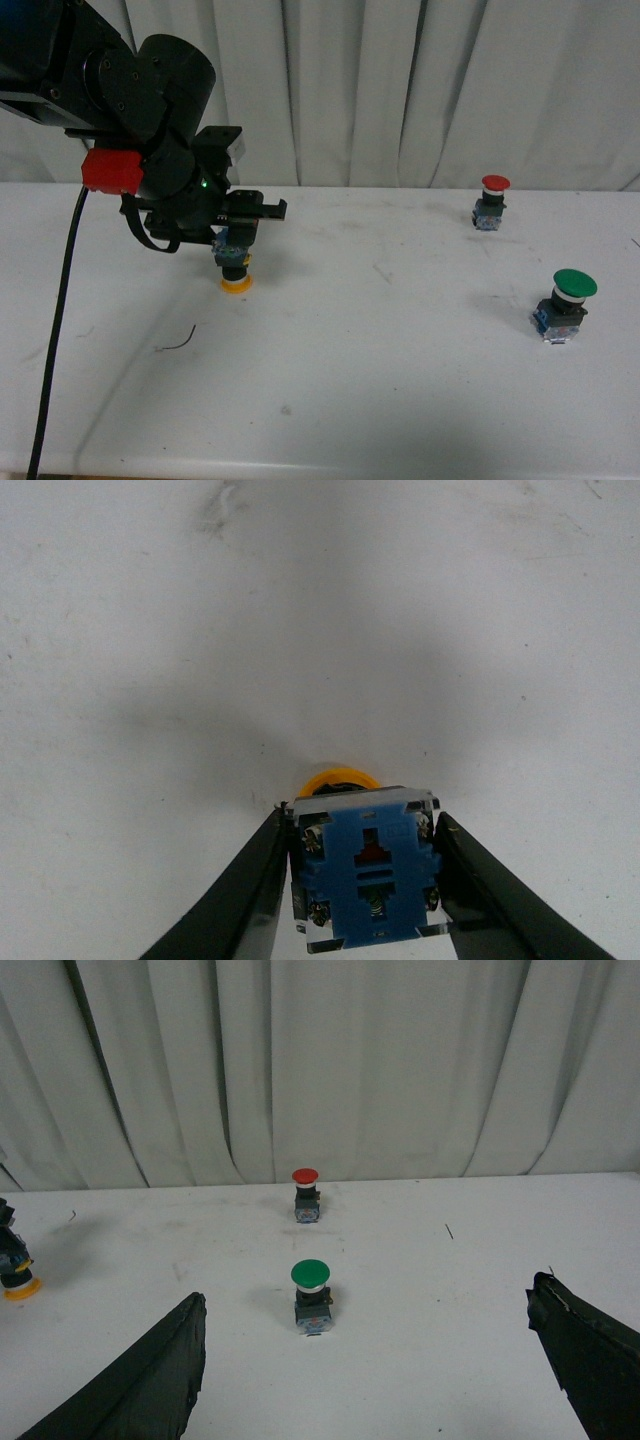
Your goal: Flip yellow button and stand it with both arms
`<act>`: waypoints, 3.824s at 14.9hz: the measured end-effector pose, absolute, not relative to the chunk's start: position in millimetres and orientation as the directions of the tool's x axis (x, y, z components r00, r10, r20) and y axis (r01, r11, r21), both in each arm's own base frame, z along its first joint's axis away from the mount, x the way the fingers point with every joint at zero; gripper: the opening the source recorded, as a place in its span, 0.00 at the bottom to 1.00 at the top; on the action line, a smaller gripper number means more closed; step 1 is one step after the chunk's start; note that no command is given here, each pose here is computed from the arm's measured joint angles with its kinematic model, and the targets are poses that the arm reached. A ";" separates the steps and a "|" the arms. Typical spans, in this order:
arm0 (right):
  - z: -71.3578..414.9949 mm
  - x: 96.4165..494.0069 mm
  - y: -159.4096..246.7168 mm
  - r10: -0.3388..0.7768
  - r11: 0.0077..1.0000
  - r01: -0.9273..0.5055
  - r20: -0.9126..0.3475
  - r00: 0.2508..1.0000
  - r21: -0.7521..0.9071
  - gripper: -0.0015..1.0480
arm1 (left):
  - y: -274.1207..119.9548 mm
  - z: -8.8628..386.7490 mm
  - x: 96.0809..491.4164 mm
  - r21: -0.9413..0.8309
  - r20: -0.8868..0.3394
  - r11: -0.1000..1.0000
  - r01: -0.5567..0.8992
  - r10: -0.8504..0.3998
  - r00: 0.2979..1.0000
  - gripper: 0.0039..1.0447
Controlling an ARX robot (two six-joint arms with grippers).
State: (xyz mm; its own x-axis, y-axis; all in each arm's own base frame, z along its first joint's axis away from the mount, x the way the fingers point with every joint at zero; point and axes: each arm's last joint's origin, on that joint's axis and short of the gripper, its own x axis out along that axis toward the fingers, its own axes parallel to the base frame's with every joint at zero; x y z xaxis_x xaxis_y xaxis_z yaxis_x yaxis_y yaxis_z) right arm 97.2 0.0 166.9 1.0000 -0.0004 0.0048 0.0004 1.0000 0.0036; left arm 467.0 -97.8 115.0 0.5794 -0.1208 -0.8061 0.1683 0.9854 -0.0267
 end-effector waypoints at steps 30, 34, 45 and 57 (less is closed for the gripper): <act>166.9 97.2 0.0 0.000 1.000 0.000 0.005 1.000 0.003 0.94 | -118.5 239.5 282.0 -0.577 0.199 0.437 0.690 -0.745 0.637 0.31; 166.9 97.2 0.0 0.000 1.000 0.000 0.005 1.000 0.003 0.94 | -123.1 216.7 283.2 -0.653 0.209 0.360 0.666 -0.760 0.616 0.31; 178.6 99.7 -1.3 0.088 0.996 -0.091 0.124 0.988 0.015 0.94 | -131.6 212.8 283.3 -0.671 0.189 0.343 0.657 -0.778 0.599 0.31; 286.2 275.8 48.8 0.520 0.766 -0.621 0.407 0.751 0.167 0.94 | -130.5 215.8 287.1 -0.657 0.186 0.366 0.658 -0.768 0.613 0.31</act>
State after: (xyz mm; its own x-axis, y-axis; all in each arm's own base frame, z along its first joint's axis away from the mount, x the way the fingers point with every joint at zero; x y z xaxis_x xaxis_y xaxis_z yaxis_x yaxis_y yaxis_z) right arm 275.8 48.8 286.2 0.7508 0.5205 0.4067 -0.6212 0.7658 0.1666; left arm 287.1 -130.5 215.8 0.6129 -0.7679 0.1860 0.6585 0.3663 -0.6574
